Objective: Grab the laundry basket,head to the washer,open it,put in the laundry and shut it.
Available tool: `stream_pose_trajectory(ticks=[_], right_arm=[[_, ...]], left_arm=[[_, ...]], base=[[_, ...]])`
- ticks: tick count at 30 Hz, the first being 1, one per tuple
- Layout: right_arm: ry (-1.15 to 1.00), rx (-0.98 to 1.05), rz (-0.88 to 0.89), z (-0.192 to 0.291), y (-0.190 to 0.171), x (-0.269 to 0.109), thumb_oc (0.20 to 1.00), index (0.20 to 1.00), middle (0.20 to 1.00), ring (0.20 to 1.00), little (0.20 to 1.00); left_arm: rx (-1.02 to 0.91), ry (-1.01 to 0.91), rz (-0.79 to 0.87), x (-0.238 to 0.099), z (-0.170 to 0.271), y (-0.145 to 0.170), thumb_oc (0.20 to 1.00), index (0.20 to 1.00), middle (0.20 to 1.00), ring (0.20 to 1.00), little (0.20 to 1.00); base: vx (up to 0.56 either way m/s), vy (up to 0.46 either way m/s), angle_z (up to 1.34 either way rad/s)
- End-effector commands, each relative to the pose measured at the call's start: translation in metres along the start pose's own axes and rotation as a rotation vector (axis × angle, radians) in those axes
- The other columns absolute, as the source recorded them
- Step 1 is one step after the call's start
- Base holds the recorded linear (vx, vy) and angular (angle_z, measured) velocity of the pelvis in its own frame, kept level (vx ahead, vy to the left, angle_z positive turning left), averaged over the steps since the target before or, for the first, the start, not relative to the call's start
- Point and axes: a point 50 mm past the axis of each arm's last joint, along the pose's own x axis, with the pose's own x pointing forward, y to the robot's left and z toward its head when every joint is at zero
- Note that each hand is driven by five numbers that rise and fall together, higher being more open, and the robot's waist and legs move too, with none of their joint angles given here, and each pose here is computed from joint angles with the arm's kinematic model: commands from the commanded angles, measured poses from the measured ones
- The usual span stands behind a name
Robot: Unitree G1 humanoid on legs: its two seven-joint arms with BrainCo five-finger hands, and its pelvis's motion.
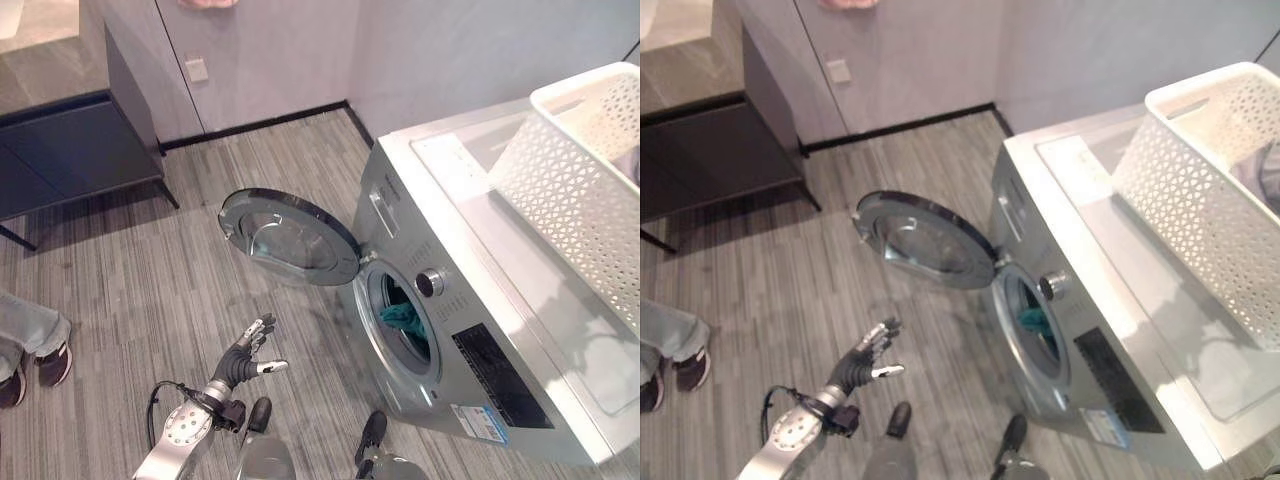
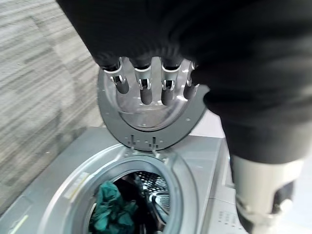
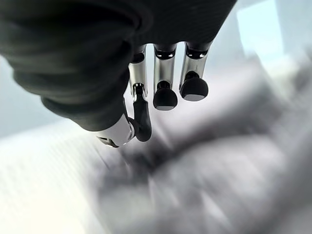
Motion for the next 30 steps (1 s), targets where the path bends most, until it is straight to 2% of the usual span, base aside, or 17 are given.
stream_pose_trajectory(ticks=[1,2,3,5,11,12,13,14,20,23,30], right_arm=[[-0.074,0.039,-0.147,0.024,-0.026,0.003,0.200,0.200,0.200,0.200,0.200],[-0.074,0.039,-0.147,0.024,-0.026,0.003,0.200,0.200,0.200,0.200,0.200],[-0.121,0.092,-0.293,0.040,-0.058,0.002,0.200,0.200,0.200,0.200,0.200],[-0.138,0.123,-0.346,0.047,-0.076,0.001,0.200,0.200,0.200,0.200,0.200],[-0.109,0.132,-0.281,0.047,-0.070,0.003,0.200,0.200,0.200,0.200,0.200],[-0.074,0.097,-0.242,0.041,-0.065,0.004,0.558,0.558,0.558,0.558,0.558],[-0.053,0.082,-0.220,0.036,-0.061,0.005,0.762,0.762,0.762,0.762,0.762],[-0.042,0.076,-0.209,0.033,-0.058,0.005,1.000,1.000,1.000,1.000,1.000],[0.034,0.051,-0.132,0.010,-0.037,0.004,1.000,1.000,1.000,1.000,1.000],[0.058,-0.052,-0.063,0.003,-0.018,0.003,1.000,1.000,1.000,1.000,1.000],[0.074,-0.067,-0.044,-0.004,-0.013,0.001,1.000,1.000,1.000,1.000,1.000]], left_arm=[[0.076,-0.104,-0.036,-0.003,0.024,0.004,1.000,1.000,1.000,1.000,1.000],[0.076,-0.104,-0.036,-0.003,0.024,0.004,1.000,1.000,1.000,1.000,1.000],[0.098,-0.092,-0.028,-0.004,0.024,0.009,1.000,1.000,1.000,1.000,1.000],[0.105,-0.076,-0.017,-0.006,0.022,0.013,1.000,1.000,1.000,1.000,1.000],[0.087,-0.073,-0.008,-0.007,0.020,0.013,1.000,1.000,1.000,1.000,1.000],[0.085,-0.072,-0.011,-0.007,0.020,0.013,1.000,1.000,1.000,1.000,1.000],[0.083,-0.071,-0.012,-0.007,0.020,0.012,1.000,1.000,1.000,1.000,1.000],[0.084,-0.071,-0.012,-0.007,0.020,0.012,1.000,1.000,1.000,1.000,1.000],[0.081,-0.081,-0.024,-0.005,0.020,0.007,1.000,1.000,1.000,1.000,1.000],[0.085,-0.085,-0.042,-0.004,0.022,0.004,1.000,1.000,1.000,1.000,1.000],[0.083,-0.092,-0.045,-0.001,0.023,0.003,1.000,1.000,1.000,1.000,1.000]], base=[[0.00,0.000,0.00],[0.05,0.053,0.01],[0.05,0.049,0.03],[0.06,0.031,0.02],[0.01,0.001,0.00],[-0.01,-0.033,-0.04],[-0.01,-0.030,-0.06],[-0.01,-0.017,-0.08],[0.00,-0.018,-0.10],[-0.02,-0.008,-0.06],[0.00,-0.010,-0.07]])
